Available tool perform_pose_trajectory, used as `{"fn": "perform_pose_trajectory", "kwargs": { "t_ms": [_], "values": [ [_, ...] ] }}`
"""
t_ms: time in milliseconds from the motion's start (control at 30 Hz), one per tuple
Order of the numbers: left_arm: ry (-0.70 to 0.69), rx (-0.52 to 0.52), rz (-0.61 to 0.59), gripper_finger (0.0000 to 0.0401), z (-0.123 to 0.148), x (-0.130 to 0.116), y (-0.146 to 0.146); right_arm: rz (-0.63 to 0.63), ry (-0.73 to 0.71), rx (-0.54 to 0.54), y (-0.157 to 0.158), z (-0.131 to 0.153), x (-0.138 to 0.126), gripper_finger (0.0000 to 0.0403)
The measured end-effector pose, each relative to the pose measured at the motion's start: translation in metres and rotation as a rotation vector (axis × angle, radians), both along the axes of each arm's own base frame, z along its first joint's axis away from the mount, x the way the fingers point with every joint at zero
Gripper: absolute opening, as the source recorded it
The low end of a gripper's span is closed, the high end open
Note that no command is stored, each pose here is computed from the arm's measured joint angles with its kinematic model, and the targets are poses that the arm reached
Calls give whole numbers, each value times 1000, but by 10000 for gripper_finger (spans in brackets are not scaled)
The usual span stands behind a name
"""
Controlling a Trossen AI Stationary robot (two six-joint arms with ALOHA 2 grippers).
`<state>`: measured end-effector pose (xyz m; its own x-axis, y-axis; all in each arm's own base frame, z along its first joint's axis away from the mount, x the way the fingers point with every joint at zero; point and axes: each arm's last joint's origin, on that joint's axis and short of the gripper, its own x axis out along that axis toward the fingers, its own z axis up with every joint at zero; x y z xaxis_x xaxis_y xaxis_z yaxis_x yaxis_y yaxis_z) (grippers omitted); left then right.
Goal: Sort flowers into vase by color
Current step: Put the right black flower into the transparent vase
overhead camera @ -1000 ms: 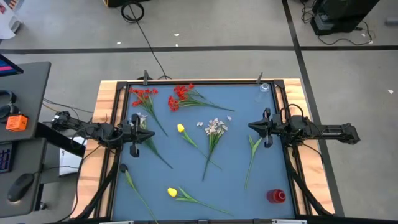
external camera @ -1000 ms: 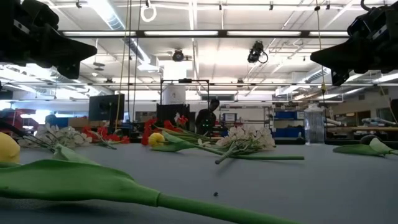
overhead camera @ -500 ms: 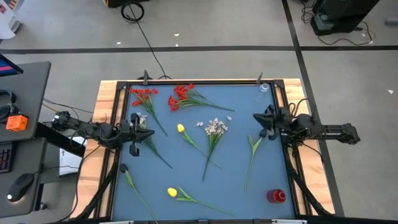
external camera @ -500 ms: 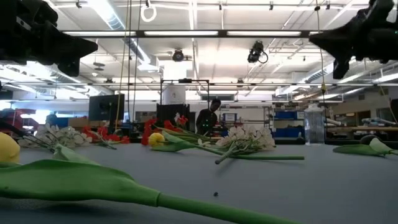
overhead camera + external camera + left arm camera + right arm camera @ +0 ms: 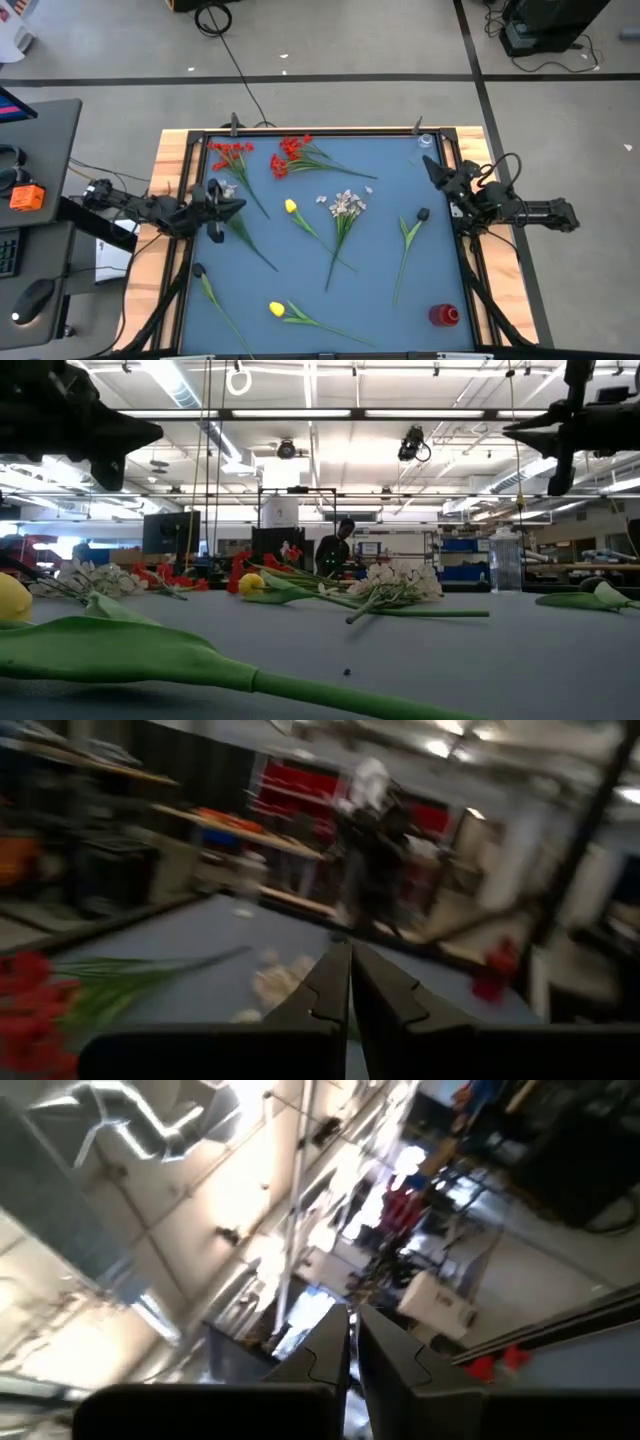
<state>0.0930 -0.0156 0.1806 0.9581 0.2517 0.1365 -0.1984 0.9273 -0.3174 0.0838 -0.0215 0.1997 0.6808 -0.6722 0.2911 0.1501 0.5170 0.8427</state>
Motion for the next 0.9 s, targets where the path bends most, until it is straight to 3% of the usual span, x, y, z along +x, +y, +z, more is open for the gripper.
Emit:
{"fn": "perform_pose_trajectory", "kwargs": {
  "t_ms": [200,333,500,733,900],
  "values": [
    [-94,-117,138,23,7,-1,7,71,-8,64,1,-4,7,35],
    [-79,-163,169,23,8,2,9,161,57,81,2,-2,17,37],
    [-64,-223,155,31,17,9,11,179,164,71,3,18,36,37],
    [17,-295,129,88,33,28,8,271,353,51,4,47,81,42],
    [131,-308,132,140,49,42,5,332,570,160,4,54,111,84]
  ]
}}
